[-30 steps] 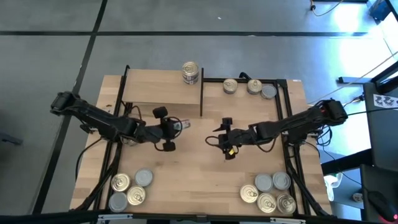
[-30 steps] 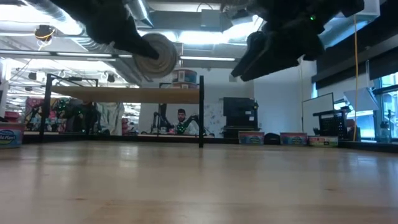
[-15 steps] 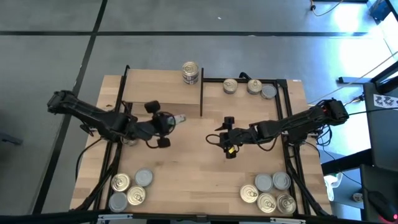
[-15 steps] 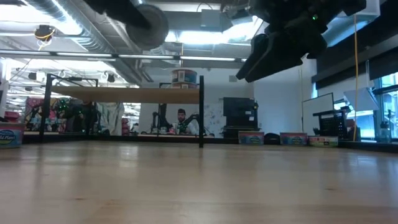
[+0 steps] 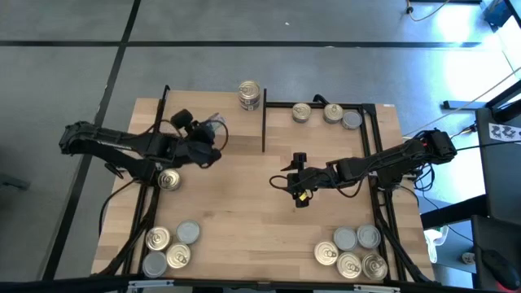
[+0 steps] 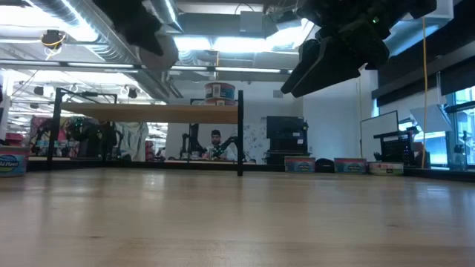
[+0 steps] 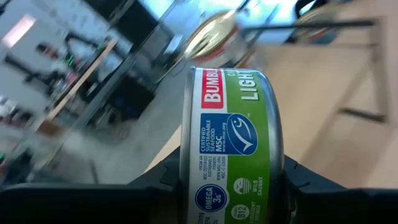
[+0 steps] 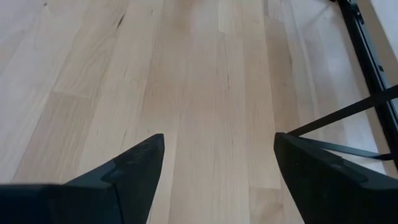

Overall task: Stack canned seafood by type on shelf
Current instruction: Put the green tuna can on the shelf

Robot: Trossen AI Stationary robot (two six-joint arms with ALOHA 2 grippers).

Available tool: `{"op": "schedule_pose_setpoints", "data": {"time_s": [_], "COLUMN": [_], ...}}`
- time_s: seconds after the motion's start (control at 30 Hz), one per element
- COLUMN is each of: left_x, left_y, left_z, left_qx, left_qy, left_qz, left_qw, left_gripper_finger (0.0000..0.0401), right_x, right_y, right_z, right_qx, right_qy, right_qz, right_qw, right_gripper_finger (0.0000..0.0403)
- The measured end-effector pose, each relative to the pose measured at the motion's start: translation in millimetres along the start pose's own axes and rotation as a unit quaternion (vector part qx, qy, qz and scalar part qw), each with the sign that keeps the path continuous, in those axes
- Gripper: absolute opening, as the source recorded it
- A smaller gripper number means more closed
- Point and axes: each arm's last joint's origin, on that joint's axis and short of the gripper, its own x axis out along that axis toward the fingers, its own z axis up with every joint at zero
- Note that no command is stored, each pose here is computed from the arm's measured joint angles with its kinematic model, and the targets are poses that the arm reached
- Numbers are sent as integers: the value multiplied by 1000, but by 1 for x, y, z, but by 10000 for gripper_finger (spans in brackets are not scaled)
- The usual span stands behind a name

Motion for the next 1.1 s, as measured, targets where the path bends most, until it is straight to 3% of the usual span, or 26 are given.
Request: {"op": "schedule_pose_setpoints", "data": {"time_s": [0.47, 1.1], "left_x": [47, 120], "left_y": [34, 52], "left_z": [-14, -42], "left_qx": [-62, -55], "left_qy": [111, 261], "left_qz": [79, 128], "left_qw": [989, 955], "left_gripper_finger": [123, 123], "right_x": [0, 4], "right_y": [0, -10], "right_z": [2, 0], "right_qx": [-7, -1], "right_qy": [-12, -5], "right_qz": [-2, -14], "right_qw": [1000, 1000], "right_gripper_finger": [305, 305]}}
